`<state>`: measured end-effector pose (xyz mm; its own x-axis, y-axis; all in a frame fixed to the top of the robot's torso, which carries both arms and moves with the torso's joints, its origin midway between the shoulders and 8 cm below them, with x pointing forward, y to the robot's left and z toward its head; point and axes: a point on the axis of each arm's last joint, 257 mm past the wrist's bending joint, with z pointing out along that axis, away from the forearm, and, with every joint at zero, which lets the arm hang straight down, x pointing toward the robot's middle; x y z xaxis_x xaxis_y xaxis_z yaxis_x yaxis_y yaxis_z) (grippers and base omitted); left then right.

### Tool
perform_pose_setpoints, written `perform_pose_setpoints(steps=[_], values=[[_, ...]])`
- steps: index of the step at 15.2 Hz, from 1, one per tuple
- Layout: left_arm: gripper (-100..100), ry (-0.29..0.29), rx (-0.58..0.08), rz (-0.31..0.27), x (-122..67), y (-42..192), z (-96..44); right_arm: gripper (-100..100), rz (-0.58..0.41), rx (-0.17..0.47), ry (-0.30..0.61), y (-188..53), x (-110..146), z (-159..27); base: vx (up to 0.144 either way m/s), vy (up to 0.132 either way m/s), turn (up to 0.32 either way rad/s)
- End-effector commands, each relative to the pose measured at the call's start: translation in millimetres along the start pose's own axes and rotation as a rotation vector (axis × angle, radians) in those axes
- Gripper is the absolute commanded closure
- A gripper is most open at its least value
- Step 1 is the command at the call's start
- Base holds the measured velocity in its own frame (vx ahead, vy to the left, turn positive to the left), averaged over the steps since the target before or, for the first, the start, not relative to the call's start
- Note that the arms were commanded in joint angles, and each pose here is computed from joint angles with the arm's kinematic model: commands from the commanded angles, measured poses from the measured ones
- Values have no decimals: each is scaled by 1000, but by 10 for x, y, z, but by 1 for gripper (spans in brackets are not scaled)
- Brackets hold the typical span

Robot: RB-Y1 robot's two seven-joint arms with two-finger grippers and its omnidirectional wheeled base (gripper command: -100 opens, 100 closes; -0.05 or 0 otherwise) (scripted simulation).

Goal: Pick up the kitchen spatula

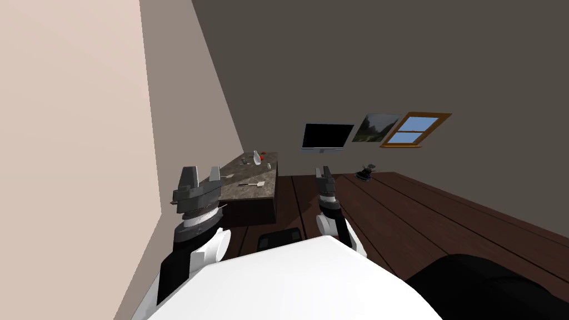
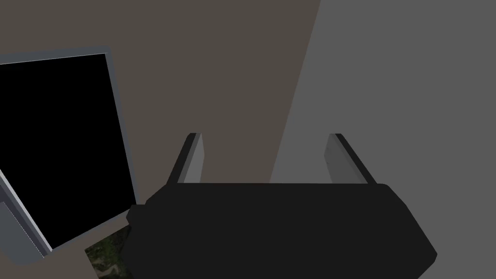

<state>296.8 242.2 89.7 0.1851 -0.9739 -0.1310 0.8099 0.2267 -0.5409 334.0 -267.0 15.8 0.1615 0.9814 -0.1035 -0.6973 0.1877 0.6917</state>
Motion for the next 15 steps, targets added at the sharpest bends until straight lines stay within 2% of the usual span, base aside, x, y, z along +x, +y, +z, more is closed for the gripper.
perform_pose_setpoints(steps=[1,3,4,5,6,7,8,9,10,11,12,13,15], values=[[-100,32,-41,17,8,114,-32,0,0,0,0,0,0,0,10,-42,-21],[-100,57,-100,41,-19,274,-81,0,0,0,0,0,0,0,21,-117,-28],[-100,58,-103,41,-18,282,-82,0,0,0,0,0,0,0,23,-123,-6],[-100,69,-144,56,-45,390,-118,0,0,0,0,0,0,0,19,-120,-12],[-100,69,-144,56,-45,390,-118,0,0,0,0,0,1,0,17,-107,-11],[-100,79,-185,73,-82,500,-160,0,0,0,0,0,0,0,16,-106,-25],[-100,80,-190,73,-82,511,-163,0,0,0,0,0,1,0,14,-105,-17],[-100,89,-233,92,-129,623,-213,0,0,0,0,0,0,0,23,-119,-22],[-100,90,-241,92,-128,644,-218,0,0,0,0,0,1,0,28,-114,-12],[-100,98,-287,113,-187,760,-277,0,0,0,0,0,0,0,34,-113,-17],[-100,99,-297,113,-186,786,-285,0,0,0,0,0,0,0,35,-108,-19],[-100,105,-338,134,-255,887,-346,0,0,0,0,0,0,0,59,-125,-28],[-100,107,-358,135,-254,935,-364,0,0,0,0,0,0,0,47,-113,-9]])
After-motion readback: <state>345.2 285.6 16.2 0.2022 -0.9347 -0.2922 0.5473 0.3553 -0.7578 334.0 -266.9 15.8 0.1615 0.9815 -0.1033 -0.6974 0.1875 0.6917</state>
